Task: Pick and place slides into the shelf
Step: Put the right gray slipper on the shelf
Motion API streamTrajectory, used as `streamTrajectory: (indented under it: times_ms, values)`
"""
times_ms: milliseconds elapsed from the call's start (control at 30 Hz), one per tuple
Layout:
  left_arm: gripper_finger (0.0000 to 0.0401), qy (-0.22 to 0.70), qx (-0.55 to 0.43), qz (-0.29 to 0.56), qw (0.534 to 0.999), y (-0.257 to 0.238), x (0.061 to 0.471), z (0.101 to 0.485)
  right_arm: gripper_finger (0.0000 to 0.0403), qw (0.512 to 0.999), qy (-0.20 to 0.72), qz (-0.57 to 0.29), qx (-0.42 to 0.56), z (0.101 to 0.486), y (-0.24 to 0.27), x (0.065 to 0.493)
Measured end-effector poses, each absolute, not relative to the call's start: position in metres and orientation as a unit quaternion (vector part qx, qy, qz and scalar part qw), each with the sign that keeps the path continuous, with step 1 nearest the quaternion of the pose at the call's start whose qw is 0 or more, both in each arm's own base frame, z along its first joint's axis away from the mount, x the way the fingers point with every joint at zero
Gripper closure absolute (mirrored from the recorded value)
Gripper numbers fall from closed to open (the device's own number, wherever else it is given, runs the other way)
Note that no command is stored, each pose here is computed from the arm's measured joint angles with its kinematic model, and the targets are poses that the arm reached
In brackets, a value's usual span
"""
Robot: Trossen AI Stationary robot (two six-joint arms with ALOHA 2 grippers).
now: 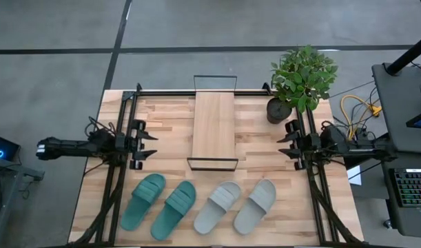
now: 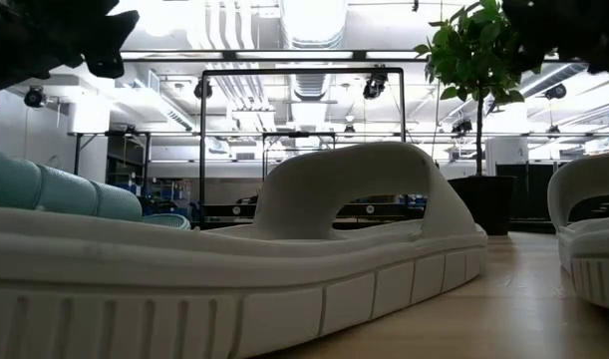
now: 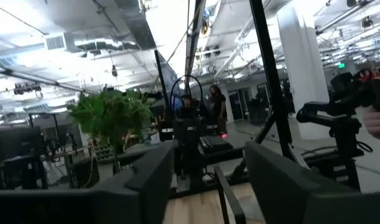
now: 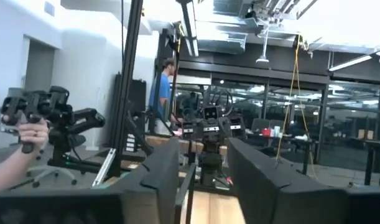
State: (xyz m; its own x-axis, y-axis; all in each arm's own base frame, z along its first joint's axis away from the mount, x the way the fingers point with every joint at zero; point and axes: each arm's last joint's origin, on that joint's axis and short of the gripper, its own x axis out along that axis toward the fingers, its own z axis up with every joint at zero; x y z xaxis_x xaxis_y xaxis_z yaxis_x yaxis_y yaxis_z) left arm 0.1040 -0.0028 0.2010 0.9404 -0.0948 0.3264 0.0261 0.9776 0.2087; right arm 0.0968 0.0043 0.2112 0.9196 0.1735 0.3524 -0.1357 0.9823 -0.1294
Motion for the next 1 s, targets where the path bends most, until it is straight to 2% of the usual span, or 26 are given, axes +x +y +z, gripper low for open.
streamTrajectory:
  times_ms: [100, 233, 433, 667, 1000]
  values:
    - [0.0187, -0.184, 0.101, -0.029, 0.977, -0.003, 0.104, 0.204, 0.0245, 0.977, -0.188, 0.09, -0.039, 0.23, 0.005, 0.097]
    - [0.0182, -0.193, 0.101, -0.028, 0.975, -0.003, 0.104, 0.206, 0.0231, 0.982, -0.145, 0.116, -0.034, 0.259, 0.008, 0.102]
    - [0.0182, -0.194, 0.101, -0.028, 0.975, -0.003, 0.104, 0.205, 0.0232, 0.99, -0.008, 0.138, 0.012, 0.289, 0.015, 0.123]
    - [0.0182, -0.191, 0.102, -0.028, 0.976, -0.003, 0.104, 0.204, 0.0236, 0.976, 0.149, 0.144, 0.068, 0.309, 0.031, 0.153]
    - [0.0182, -0.188, 0.102, -0.028, 0.976, -0.003, 0.105, 0.204, 0.0239, 0.925, 0.353, 0.07, 0.121, 0.328, 0.076, 0.187]
